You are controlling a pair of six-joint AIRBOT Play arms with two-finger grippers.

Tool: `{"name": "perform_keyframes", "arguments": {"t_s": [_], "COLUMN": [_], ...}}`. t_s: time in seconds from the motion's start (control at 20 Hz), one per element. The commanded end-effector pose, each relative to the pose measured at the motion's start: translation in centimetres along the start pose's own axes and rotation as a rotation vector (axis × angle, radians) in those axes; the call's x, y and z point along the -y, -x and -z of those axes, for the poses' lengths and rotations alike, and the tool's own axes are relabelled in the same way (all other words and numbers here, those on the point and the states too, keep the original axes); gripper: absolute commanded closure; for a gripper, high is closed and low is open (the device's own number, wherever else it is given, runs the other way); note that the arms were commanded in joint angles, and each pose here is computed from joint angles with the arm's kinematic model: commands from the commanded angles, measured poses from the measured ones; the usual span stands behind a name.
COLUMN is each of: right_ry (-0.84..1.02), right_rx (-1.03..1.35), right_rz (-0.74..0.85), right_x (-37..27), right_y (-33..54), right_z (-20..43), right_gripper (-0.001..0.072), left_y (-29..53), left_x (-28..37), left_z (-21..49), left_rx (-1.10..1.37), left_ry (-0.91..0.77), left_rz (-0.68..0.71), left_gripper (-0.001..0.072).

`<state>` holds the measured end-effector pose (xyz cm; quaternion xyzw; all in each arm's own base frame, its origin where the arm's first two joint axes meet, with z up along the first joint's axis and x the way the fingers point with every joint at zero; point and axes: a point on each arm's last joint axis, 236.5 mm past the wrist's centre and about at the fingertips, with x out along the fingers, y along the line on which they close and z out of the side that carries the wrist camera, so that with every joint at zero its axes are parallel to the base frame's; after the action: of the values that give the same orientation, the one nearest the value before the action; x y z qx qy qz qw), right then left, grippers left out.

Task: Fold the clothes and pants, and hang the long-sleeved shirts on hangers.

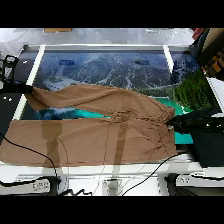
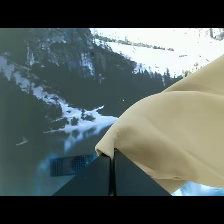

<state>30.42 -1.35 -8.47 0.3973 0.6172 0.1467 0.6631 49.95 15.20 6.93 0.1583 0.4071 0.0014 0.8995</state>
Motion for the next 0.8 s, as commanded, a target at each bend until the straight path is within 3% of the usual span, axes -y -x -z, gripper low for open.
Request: {"name": "perform_keyframes", "arguments": {"t_s": [0.0,0.2,0.25,0.35,0.4,0.55,0.75], "right_ry": [-0.031,0.023,0.032,0.055,0.068,0.128,0.208], "right_rx": [-0.017,0.111,0.146,0.186,0.203,0.276,0.412], "right_rz": [-0.018,0.094,0.12,0.142,0.144,0.147,0.168], "right_x": [-0.3,0.6,0.9,0.7,0.4,-1.3,-3.7], "right_y": [-3.0,-4.9,-5.0,-4.7,-4.3,-2.3,1.3], "right_z": [-0.4,-3.9,-4.8,-6.1,-6.9,-10.1,-14.9], "right_gripper": [0.016,0.0164,0.0206,0.0551,0.0673,0.0675,0.0675], "left_y": [0.0,0.0,0.0,-0.1,-0.1,-0.2,2.1], "left_x": [0.0,0.0,0.0,-0.1,-0.3,-1.1,-4.8], "left_z": [0.0,0.0,0.0,-0.1,-0.3,-2.8,-9.3], "left_rx": [-0.001,-0.001,-0.001,0.004,0.015,0.117,0.432], "left_ry": [0.0,0.0,0.0,0.0,0.0,0.032,0.383], "left_rz": [0.0,0.0,0.0,-0.004,-0.012,-0.054,-0.166], "left_gripper": [0.0695,0.0695,0.0694,0.0695,0.0695,0.0695,0.0697]}}
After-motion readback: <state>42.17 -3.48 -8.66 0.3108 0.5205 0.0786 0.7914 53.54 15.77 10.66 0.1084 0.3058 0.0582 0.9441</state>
